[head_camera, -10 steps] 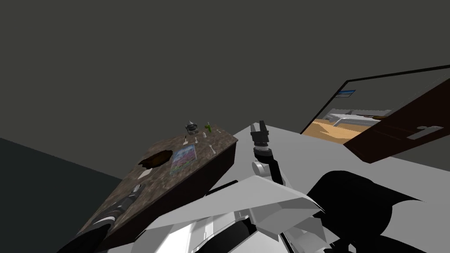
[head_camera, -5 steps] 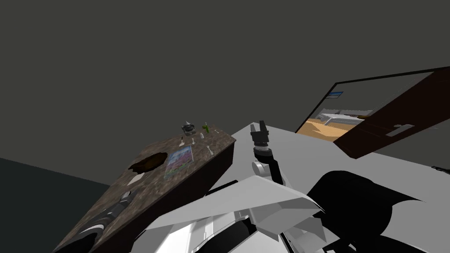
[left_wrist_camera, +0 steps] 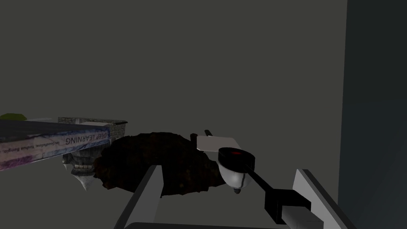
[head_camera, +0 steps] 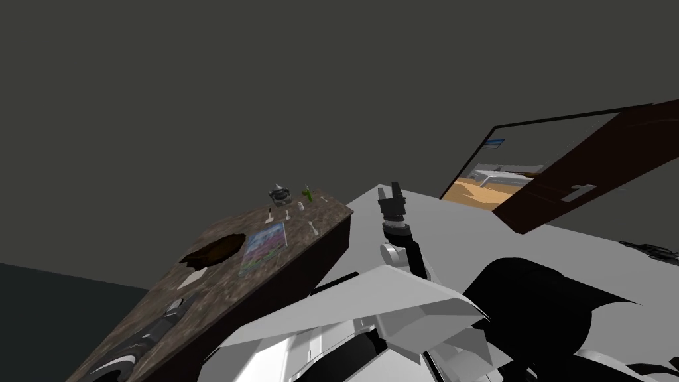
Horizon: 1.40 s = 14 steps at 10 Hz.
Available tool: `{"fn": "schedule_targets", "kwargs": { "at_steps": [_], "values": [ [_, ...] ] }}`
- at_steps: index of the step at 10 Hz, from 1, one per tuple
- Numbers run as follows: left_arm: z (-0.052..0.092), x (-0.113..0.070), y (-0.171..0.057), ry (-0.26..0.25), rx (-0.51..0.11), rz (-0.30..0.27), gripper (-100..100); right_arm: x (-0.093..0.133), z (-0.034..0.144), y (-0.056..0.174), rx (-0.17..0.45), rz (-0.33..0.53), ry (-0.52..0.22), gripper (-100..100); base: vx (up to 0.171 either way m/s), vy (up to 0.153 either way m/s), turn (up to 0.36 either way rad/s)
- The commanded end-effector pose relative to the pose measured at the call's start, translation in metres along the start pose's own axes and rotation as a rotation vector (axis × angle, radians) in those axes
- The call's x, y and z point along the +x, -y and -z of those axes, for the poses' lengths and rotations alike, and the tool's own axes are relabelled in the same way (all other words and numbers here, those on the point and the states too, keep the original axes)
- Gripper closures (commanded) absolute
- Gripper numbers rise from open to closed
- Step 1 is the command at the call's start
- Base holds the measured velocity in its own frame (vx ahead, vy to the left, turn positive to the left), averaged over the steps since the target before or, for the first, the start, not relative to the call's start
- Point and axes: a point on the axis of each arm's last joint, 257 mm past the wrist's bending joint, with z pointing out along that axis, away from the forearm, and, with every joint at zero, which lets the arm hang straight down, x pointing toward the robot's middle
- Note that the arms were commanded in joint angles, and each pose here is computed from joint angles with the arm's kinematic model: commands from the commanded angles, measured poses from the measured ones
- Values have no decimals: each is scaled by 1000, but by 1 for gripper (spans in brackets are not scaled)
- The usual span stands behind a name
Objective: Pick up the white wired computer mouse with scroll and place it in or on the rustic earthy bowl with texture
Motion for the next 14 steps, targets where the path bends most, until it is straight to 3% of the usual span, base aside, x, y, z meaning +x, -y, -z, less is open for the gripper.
{"fn": "schedule_targets", "kwargs": {
  "at_steps": [1, 6, 7, 8, 12, 13, 14],
  "values": [
    [0, -5, -13, 11, -3, 6, -100, 0, 0, 0, 0, 0, 0, 0, 12, -44, -100],
    [3, -7, -56, 24, -51, 24, -100, 0, 0, 0, 0, 0, 0, 0, 7, -43, -73],
    [3, -9, -52, 25, -44, 22, -100, 0, 0, 0, 0, 0, 0, 0, 1, -12, 2],
    [3, -8, -53, 26, -44, 22, 100, 0, 0, 0, 0, 0, 0, 0, 0, 0, 0],
    [3, -9, -52, 27, -43, 22, 100, 0, 0, 0, 0, 0, 0, 0, 0, 1, 3],
    [3, -9, -52, 27, -43, 22, 0, 0, 0, 0, 0, 0, 0, 0, 0, 0, 0],
    [2, -4, -44, 15, -39, 18, 100, 0, 0, 0, 0, 0, 0, 0, -3, 30, 83]
  ]
}}
